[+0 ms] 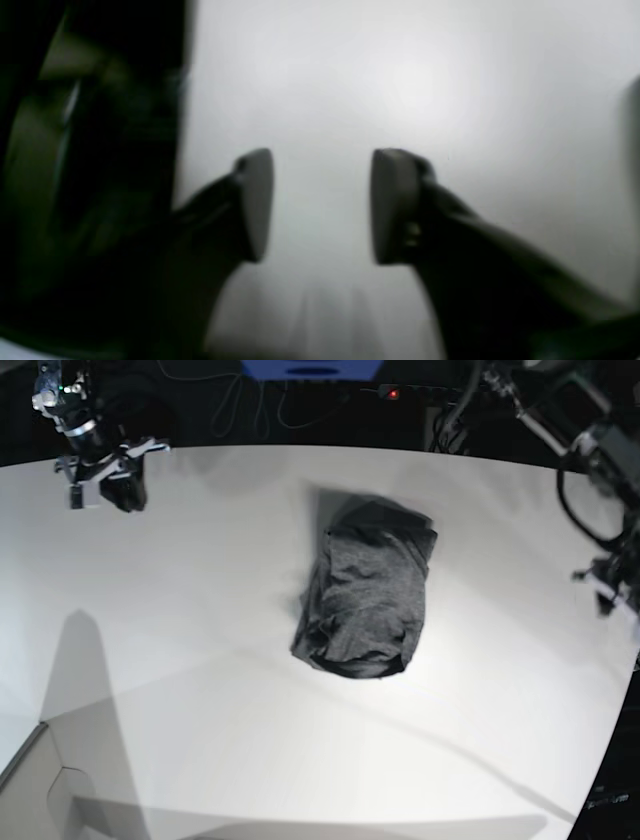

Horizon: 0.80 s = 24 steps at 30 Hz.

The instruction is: Layout the t-shirt on the table in an organized manner, then fold the t-shirt properly

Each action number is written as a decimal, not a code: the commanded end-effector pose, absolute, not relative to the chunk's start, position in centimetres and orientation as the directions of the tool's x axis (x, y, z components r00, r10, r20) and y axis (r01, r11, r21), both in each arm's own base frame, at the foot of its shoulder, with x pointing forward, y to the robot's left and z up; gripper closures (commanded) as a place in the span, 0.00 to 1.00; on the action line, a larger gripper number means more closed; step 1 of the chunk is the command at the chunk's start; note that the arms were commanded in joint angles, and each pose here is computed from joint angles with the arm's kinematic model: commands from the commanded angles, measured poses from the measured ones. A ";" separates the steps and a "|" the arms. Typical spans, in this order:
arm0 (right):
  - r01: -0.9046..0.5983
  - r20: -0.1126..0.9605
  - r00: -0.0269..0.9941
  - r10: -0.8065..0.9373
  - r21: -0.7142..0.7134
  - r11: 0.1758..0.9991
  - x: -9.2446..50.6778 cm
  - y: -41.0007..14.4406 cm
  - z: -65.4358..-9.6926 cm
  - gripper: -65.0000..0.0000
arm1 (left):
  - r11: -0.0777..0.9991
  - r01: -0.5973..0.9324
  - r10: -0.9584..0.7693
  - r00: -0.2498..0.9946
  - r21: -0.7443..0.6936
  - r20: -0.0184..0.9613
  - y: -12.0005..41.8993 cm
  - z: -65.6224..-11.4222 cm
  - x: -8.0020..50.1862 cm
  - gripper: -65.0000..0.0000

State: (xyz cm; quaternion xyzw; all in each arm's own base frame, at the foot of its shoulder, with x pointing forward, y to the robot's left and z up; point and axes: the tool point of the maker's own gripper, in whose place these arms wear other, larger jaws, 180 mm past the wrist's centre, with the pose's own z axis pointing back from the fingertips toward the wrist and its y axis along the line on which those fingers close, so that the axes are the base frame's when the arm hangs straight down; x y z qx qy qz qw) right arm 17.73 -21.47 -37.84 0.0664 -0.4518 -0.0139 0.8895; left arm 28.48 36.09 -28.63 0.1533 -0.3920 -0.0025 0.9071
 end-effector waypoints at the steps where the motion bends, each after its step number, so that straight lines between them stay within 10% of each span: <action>1: 0.002 0.817 0.568 -0.100 0.120 0.993 17.3 -22.8 -37.1 0.95 | 0.942 -0.143 -0.132 0.675 0.305 0.726 37.3 -27.4 27.6 0.69; 6: 0.195 0.809 0.563 -0.171 0.071 0.978 14.4 -27.9 -37.3 1.00 | 0.900 -0.253 -0.019 0.790 0.354 0.613 41.6 -30.5 18.0 1.00; 13: 0.396 0.690 0.644 -0.332 0.071 0.916 7.7 -31.2 -43.2 1.00 | 0.883 -0.330 0.148 0.871 0.335 0.469 42.8 -36.0 6.1 1.00; 24: 0.381 0.454 0.754 -0.475 0.287 0.879 2.6 -27.0 -52.7 1.00 | 0.891 -0.445 0.440 0.803 -0.087 0.403 35.6 -53.2 -0.6 1.00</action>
